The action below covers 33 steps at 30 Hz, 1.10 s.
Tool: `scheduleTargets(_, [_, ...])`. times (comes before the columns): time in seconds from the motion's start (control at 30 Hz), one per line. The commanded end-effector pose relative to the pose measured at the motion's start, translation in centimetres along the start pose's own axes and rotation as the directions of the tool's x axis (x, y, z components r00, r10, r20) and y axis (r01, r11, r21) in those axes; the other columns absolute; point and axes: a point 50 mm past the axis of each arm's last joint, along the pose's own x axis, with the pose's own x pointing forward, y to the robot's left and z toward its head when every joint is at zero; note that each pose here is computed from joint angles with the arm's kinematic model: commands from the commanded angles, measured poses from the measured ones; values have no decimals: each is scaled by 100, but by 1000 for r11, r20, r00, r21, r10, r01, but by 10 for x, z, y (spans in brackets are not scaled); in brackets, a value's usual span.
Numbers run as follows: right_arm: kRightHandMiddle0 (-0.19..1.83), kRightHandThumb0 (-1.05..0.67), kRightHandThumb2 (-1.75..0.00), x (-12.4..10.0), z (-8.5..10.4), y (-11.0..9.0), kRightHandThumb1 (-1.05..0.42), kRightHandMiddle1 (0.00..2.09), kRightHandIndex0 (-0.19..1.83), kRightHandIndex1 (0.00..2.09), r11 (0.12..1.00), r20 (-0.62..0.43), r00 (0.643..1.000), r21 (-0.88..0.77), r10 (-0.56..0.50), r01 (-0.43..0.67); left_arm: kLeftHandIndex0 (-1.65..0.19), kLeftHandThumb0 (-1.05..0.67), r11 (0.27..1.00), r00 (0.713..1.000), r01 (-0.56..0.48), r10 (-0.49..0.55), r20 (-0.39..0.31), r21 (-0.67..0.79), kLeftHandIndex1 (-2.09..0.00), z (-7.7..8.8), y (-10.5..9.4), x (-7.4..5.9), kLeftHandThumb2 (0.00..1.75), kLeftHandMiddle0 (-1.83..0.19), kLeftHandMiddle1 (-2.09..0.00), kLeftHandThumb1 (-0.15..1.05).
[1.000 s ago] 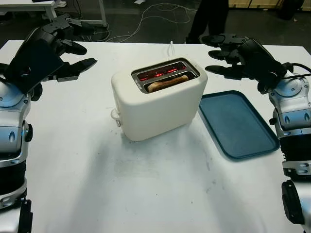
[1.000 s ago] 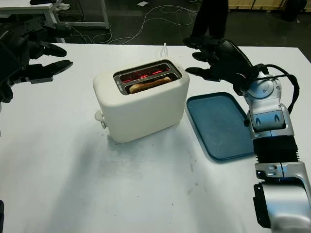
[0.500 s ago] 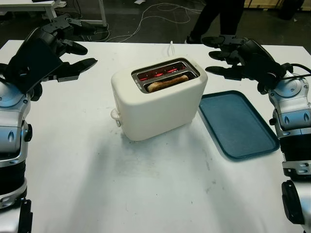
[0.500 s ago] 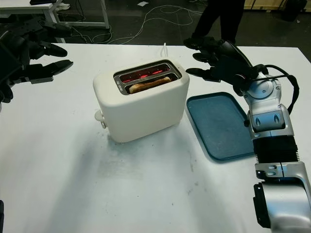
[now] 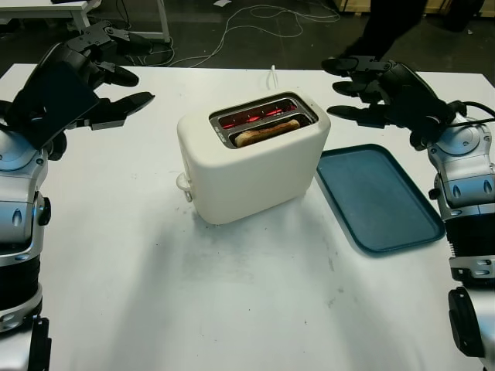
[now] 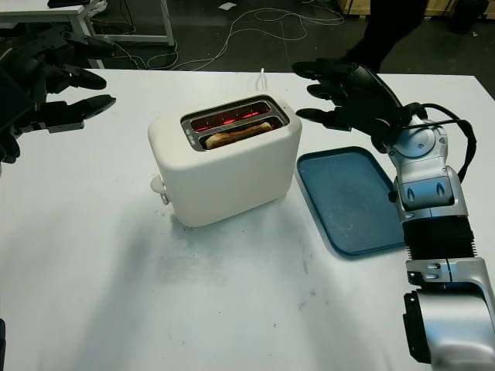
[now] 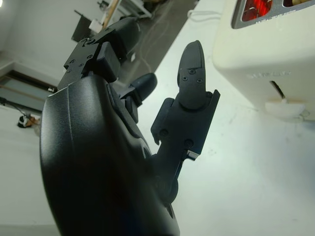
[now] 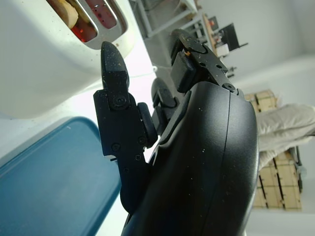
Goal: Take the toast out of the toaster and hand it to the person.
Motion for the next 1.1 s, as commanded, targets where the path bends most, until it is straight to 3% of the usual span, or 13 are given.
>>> scheduleTargets(0.0, [45,-39,-11,-3,2,-3,-92,1,48,1,1000,11,1000,1,-18,18,-19,-28,1000,1000,-9,9,7,6,-78,0,1,-1,41,-9,-113,77])
scheduleTargets(1.07, [43,-40,-13,-2,1,-2,-92,0,46,0,1000,5,1000,5,-10,10,-22,-31,999,1000,-12,11,5,30,-77,0,1,-2,36,-12,-111,79])
